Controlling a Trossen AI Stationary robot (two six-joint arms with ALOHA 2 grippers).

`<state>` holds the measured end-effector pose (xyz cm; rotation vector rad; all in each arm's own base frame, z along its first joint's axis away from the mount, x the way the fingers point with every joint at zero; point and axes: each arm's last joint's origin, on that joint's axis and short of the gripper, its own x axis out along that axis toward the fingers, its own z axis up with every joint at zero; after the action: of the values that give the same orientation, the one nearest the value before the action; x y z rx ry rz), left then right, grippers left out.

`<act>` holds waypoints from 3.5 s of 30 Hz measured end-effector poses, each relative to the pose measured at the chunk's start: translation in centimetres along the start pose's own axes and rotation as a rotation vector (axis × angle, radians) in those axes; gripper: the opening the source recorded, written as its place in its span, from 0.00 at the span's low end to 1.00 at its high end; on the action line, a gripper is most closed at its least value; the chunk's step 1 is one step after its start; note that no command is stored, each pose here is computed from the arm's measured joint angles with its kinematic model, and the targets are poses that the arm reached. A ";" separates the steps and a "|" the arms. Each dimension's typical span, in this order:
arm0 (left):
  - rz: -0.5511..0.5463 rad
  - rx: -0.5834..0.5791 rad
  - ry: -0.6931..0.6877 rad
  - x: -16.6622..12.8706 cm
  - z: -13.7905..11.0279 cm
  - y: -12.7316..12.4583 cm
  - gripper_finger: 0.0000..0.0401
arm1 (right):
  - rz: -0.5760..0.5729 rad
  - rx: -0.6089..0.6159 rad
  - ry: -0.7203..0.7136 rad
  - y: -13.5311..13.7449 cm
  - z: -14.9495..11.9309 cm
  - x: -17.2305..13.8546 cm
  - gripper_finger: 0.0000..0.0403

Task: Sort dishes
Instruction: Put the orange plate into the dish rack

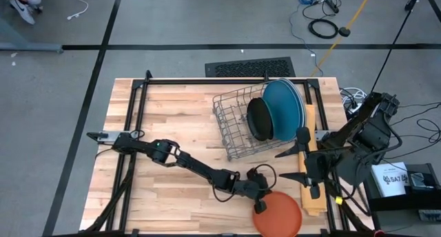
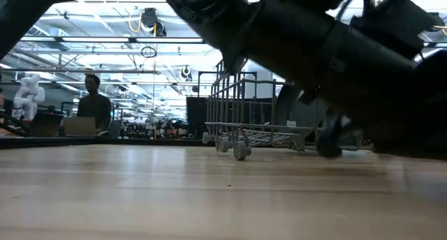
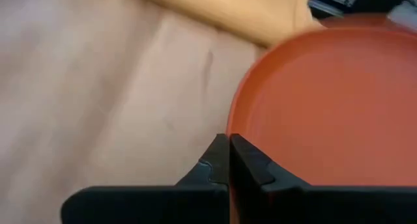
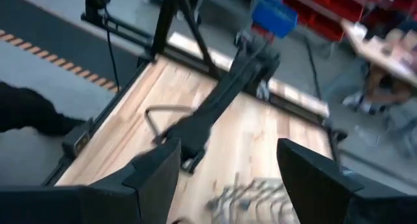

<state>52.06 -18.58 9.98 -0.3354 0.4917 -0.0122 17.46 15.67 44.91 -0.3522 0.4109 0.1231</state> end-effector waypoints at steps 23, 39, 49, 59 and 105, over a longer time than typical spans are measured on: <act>0.375 0.361 0.077 -5.9 5.0 -0.9 0.00 | 0.034 0.246 0.665 10.1 -6.0 8.0 0.61; 0.418 0.541 0.083 -10.9 5.5 -6.0 0.00 | -0.357 0.376 0.683 14.0 -9.7 12.8 0.61; 0.420 0.582 0.061 -12.0 4.3 -8.1 0.00 | -0.426 0.393 0.726 14.6 -11.3 15.9 0.61; 0.427 0.644 0.062 -13.0 3.3 -9.7 0.00 | -0.385 0.412 0.736 14.4 -13.0 18.6 0.44; 0.830 0.341 -0.490 -37.3 4.1 -4.0 0.26 | -1.032 0.149 -0.013 3.3 2.3 14.9 0.00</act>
<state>21.26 -17.69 31.84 0.2189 0.1067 0.7681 31.26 20.25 39.71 -0.3793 0.1851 -0.9066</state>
